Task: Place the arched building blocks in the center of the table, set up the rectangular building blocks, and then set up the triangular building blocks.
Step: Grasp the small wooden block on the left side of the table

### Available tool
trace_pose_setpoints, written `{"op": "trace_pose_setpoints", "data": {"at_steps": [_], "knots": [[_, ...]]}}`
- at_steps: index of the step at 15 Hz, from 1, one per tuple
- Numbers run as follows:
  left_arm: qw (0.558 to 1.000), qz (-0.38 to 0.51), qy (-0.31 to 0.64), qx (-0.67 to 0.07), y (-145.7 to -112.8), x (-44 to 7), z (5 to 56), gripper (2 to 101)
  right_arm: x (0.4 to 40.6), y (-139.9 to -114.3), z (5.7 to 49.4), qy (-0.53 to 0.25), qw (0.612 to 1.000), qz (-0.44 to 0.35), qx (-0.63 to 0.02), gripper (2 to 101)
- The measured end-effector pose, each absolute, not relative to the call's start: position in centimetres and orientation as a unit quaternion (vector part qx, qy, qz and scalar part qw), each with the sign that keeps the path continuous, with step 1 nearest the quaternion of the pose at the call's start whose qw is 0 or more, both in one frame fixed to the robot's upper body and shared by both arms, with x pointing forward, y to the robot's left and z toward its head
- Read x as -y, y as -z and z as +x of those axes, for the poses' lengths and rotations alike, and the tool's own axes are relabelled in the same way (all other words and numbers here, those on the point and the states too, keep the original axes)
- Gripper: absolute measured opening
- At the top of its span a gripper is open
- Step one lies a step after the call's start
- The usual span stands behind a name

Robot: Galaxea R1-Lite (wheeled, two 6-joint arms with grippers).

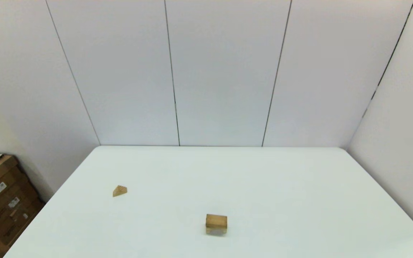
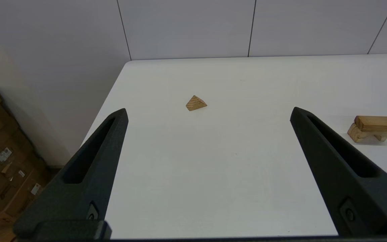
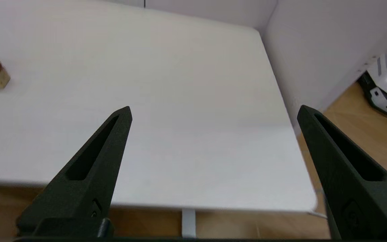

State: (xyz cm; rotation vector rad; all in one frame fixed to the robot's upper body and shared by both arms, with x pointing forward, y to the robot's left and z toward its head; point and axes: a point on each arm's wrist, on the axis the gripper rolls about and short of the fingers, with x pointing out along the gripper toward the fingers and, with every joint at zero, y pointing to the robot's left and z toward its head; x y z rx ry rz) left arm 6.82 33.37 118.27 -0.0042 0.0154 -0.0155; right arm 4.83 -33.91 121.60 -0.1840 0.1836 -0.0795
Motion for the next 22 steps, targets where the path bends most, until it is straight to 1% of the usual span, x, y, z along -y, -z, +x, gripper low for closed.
{"op": "trace_pose_setpoints", "data": {"at_steps": [2,3,4,11,17,22], "knots": [[1.0,-0.002,0.008,-0.008,-118.3,-33.4,6.8,97.8,33.9,-120.0,5.9,0.041,0.996,-0.065,-0.047,97.1],[1.0,-0.002,0.008,-0.008,-118.3,-33.4,6.8,97.8,33.8,-119.9,6.1,0.031,0.998,-0.049,-0.023,97.1],[1.0,-0.002,0.008,-0.008,-118.3,-33.4,6.8,97.8,33.8,-119.6,6.2,0.022,0.999,-0.045,-0.019,97.2],[1.0,-0.002,0.008,-0.008,-118.3,-33.4,6.8,97.8,33.6,-118.4,6.5,-0.021,0.998,-0.046,-0.03,97.3],[1.0,0.003,0.008,0.0,-118.3,-33.4,6.9,97.8,33.6,-118.2,6.6,-0.018,0.999,-0.024,-0.033,97.3],[1.0,0.004,0.008,0.0,-118.3,-33.4,6.9,97.8,33.6,-118.2,6.6,-0.017,0.999,-0.021,-0.033,97.3]]}}
